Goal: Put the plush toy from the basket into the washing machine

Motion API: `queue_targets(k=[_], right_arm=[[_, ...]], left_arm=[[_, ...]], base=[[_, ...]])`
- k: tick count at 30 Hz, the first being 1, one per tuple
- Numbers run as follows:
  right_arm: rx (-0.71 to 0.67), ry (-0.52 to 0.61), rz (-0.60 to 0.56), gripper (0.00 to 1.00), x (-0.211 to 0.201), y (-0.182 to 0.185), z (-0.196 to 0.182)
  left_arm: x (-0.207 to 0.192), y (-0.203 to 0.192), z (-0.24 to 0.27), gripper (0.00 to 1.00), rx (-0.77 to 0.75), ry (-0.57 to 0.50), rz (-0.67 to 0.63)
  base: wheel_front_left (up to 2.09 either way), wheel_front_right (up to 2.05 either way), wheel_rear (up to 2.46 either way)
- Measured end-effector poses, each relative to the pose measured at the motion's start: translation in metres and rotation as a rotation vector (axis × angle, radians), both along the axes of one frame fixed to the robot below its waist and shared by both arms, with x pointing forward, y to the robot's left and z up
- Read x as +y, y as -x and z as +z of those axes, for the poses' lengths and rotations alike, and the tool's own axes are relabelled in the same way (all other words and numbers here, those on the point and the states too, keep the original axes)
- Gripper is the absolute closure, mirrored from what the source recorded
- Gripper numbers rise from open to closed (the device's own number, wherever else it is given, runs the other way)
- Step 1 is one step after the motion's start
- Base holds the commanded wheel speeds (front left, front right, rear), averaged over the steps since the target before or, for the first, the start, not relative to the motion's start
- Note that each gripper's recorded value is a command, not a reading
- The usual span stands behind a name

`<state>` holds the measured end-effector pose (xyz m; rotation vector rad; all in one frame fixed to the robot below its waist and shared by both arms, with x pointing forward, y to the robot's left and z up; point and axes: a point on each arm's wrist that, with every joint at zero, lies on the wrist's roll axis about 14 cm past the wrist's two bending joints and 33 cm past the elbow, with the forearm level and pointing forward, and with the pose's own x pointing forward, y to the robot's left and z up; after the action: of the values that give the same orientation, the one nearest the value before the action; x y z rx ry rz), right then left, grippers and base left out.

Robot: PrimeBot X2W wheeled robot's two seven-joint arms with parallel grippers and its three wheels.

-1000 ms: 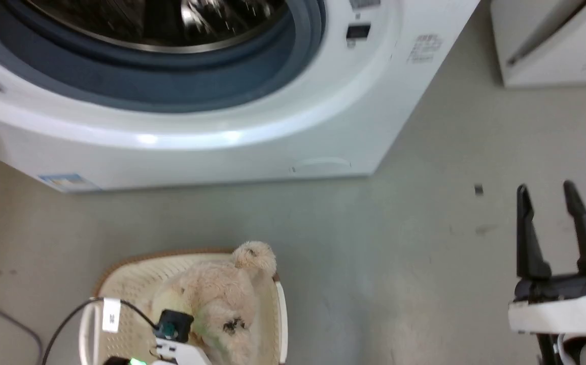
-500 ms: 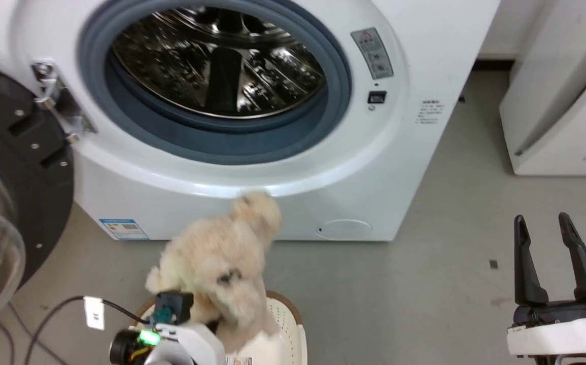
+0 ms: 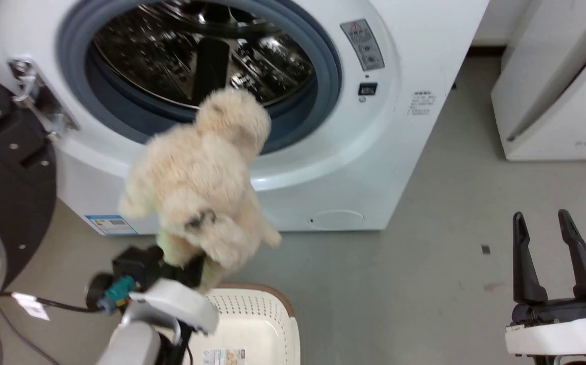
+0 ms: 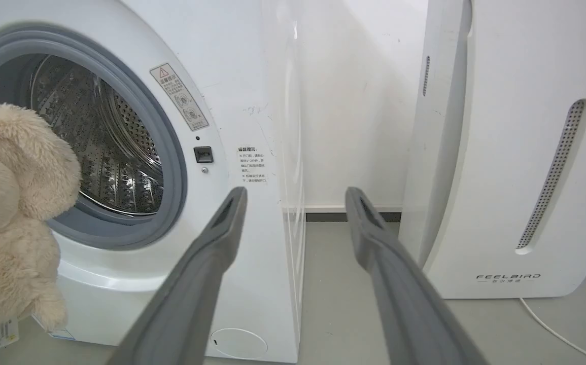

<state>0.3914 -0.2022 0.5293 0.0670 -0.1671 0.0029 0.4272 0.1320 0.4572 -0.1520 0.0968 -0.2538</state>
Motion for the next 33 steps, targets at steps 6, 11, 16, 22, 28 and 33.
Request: queue_targets(k=[6,11,16,22,28,33], right_arm=[[0.025,0.003,-0.021,0.00,-0.007,-0.011,-0.011],[0.040,0.005,-0.038,0.00,-0.013,-0.026,-0.021],[0.074,0.010,-0.068,0.00,-0.024,-0.040,-0.038],[0.148,0.006,-0.100,0.00,-0.036,-0.050,-0.070],[0.241,0.010,-0.119,0.00,-0.044,-0.056,-0.109],[0.291,0.018,-0.130,0.00,-0.049,-0.056,-0.128]], left_arm=[[0.002,-0.050,0.028,1.00,-0.110,0.000,0.003],[0.003,-0.105,0.047,1.00,-0.177,-0.062,-0.028],[0.002,-0.163,0.050,1.00,-0.190,-0.135,-0.054],[0.004,-0.233,0.034,1.00,-0.144,-0.281,-0.082],[0.006,-0.301,-0.004,1.00,-0.054,-0.447,-0.093],[-0.004,-0.323,-0.055,1.00,0.077,-0.522,-0.132]], base=[[0.00,0.00,0.00],[0.00,0.00,0.00],[0.00,0.00,0.00],[0.00,0.00,0.00],[0.00,0.00,0.00],[0.00,0.00,0.00]])
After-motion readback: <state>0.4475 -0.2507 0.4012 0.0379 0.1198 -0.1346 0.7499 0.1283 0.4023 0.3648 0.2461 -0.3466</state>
